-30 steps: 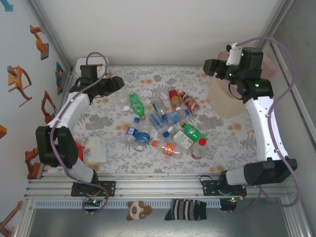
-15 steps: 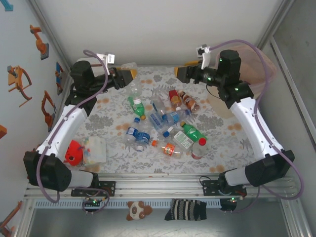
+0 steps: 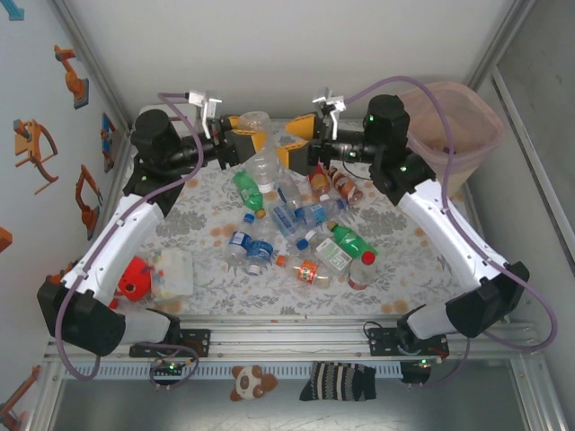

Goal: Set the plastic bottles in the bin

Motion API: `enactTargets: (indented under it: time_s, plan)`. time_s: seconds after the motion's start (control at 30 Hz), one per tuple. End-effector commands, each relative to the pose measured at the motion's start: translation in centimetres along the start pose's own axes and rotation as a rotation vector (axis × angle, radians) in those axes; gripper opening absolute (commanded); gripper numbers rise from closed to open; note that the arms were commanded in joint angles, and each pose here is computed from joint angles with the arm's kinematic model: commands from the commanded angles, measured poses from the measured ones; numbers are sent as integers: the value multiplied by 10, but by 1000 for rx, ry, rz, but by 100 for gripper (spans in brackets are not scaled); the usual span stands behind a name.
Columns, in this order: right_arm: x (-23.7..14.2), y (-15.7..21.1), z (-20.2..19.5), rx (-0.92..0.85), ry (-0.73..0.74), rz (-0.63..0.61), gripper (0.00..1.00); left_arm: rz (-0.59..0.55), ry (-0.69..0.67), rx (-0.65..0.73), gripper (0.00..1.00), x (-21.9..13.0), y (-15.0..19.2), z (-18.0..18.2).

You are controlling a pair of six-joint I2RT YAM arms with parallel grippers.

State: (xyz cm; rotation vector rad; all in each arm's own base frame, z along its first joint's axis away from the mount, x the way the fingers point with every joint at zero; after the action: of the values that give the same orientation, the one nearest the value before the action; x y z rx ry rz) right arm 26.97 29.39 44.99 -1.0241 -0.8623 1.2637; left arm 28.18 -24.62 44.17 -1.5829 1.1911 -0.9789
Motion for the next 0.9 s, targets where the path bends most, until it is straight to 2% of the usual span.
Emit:
enactTargets:
  time_s: [0.0,0.47,0.87]
  plan:
    - [6,-4,8,-84,-30,3,91,-54,70,117,47,-4,-27,-31]
    - [31,3,14,-41,-140,39,88,-55,126,157,48,4,-33,-48]
    - [35,-4,19,8,-185,26,73,-55,131,179,50,4,-33,-51]
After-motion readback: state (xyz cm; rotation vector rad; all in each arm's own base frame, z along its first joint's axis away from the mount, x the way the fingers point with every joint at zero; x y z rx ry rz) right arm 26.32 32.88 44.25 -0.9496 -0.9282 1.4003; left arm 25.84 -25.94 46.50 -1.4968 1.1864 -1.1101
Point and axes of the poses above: each hand's point on the last joint's axis, 136 mm out from that joint toward the fingers, its own x axis out along the fingers, its own z axis along the line the jaws close on, y = z × x, the point moved 3 cm from there along -x, back along the fingers, and after that the axes turned 4 degrees about x, right-handed, at the moved point
